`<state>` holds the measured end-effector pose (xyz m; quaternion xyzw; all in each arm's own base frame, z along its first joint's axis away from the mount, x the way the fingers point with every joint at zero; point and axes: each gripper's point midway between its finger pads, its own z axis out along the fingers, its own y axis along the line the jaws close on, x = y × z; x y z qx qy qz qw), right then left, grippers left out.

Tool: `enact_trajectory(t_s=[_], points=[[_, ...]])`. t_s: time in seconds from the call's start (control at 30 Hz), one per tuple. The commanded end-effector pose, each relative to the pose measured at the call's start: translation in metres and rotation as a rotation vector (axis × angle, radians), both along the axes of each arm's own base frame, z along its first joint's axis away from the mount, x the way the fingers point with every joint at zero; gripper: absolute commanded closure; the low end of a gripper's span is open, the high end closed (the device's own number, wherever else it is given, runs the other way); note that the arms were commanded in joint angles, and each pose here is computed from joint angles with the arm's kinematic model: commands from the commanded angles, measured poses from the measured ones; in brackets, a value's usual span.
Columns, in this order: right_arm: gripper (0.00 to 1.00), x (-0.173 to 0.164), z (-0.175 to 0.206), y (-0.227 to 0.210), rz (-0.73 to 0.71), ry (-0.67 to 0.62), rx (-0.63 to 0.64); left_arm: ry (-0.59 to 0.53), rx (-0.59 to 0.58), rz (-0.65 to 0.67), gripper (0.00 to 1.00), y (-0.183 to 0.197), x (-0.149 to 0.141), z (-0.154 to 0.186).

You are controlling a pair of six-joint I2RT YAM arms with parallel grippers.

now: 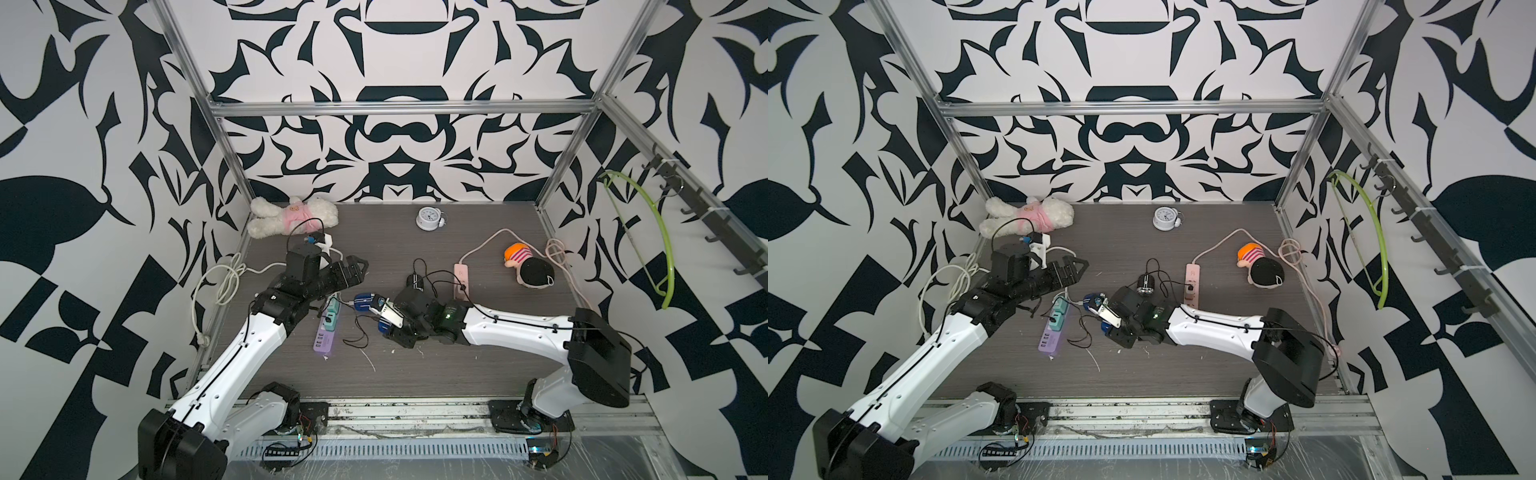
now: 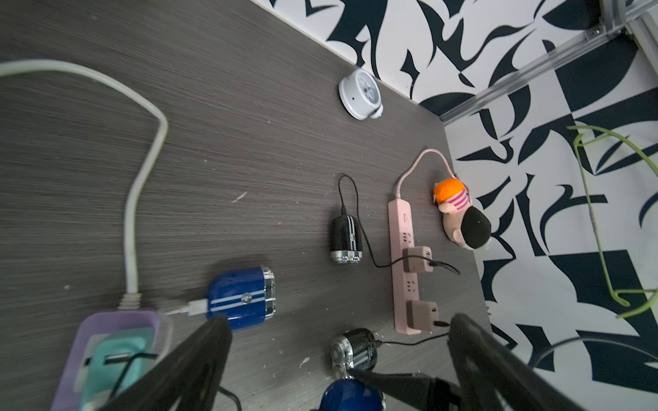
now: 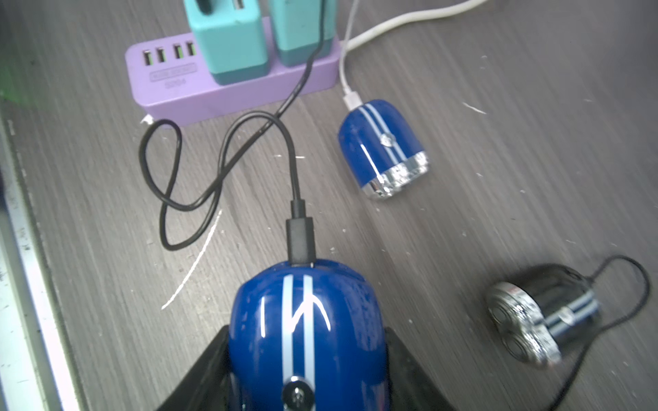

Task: Unplug the electric shaver
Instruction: Pick up the electric shaver from the center of the board, then remove the charging cable from the electric shaver.

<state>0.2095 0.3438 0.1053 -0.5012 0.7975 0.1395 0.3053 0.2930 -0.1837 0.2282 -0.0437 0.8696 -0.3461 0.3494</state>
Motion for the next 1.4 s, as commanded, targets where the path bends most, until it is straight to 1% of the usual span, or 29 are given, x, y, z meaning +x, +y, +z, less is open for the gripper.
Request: enact_trajectory(t_s=[0.0, 0.03, 0.13, 0.17, 0.2, 0.27, 0.4, 0.53, 0.67, 0.87, 1.13, 1.17, 1.23, 1.3, 1.37], points=[[0.82, 0.015, 0.022, -0.006, -0.079, -0.064, 0.06, 0.022, -0.029, -0.051, 0.02, -0.017, -0.002, -0.004], [0.83, 0.017, 0.023, -0.008, -0.09, -0.068, 0.061, 0.029, -0.035, -0.063, 0.04, -0.021, -0.003, -0.005], [0.83, 0.026, 0.024, -0.018, -0.15, -0.082, 0.057, 0.056, -0.044, -0.08, 0.13, -0.028, -0.007, -0.009], [0.84, 0.029, 0.024, -0.021, -0.174, -0.076, 0.061, 0.074, -0.045, -0.069, 0.18, -0.027, -0.008, -0.013], [0.85, 0.033, 0.024, -0.025, -0.203, -0.068, 0.068, 0.096, -0.041, -0.046, 0.2, -0.024, -0.009, -0.018], [0.86, 0.036, 0.025, -0.026, -0.229, -0.059, 0.086, 0.143, -0.051, 0.012, 0.21, -0.017, -0.013, -0.029], [0.87, 0.038, 0.021, -0.026, -0.245, -0.058, 0.082, 0.15, -0.09, 0.015, 0.2, -0.022, -0.023, -0.031], [0.89, 0.037, 0.016, -0.024, -0.243, -0.043, 0.081, 0.162, -0.123, 0.005, 0.16, -0.035, -0.026, -0.035], [0.9, 0.034, 0.021, -0.017, -0.223, -0.025, 0.122, 0.19, -0.163, -0.001, 0.16, -0.047, -0.024, -0.045], [0.91, 0.033, 0.028, -0.018, -0.225, -0.033, 0.152, 0.227, -0.228, 0.002, 0.16, -0.058, -0.018, -0.057], [0.92, 0.032, 0.028, -0.021, -0.231, -0.037, 0.153, 0.257, -0.289, -0.004, 0.16, -0.066, -0.017, -0.062], [0.92, 0.033, 0.027, -0.02, -0.231, -0.038, 0.153, 0.26, -0.304, -0.009, 0.16, -0.068, -0.017, -0.061], [0.93, 0.033, 0.026, -0.02, -0.233, -0.038, 0.149, 0.272, -0.318, -0.023, 0.21, -0.072, -0.017, -0.063], [0.94, 0.035, 0.026, -0.02, -0.24, -0.042, 0.148, 0.307, -0.299, -0.023, 0.24, -0.072, -0.02, -0.069], [0.95, 0.037, 0.026, -0.022, -0.25, -0.05, 0.143, 0.316, -0.284, -0.007, 0.25, -0.068, -0.022, -0.072]])
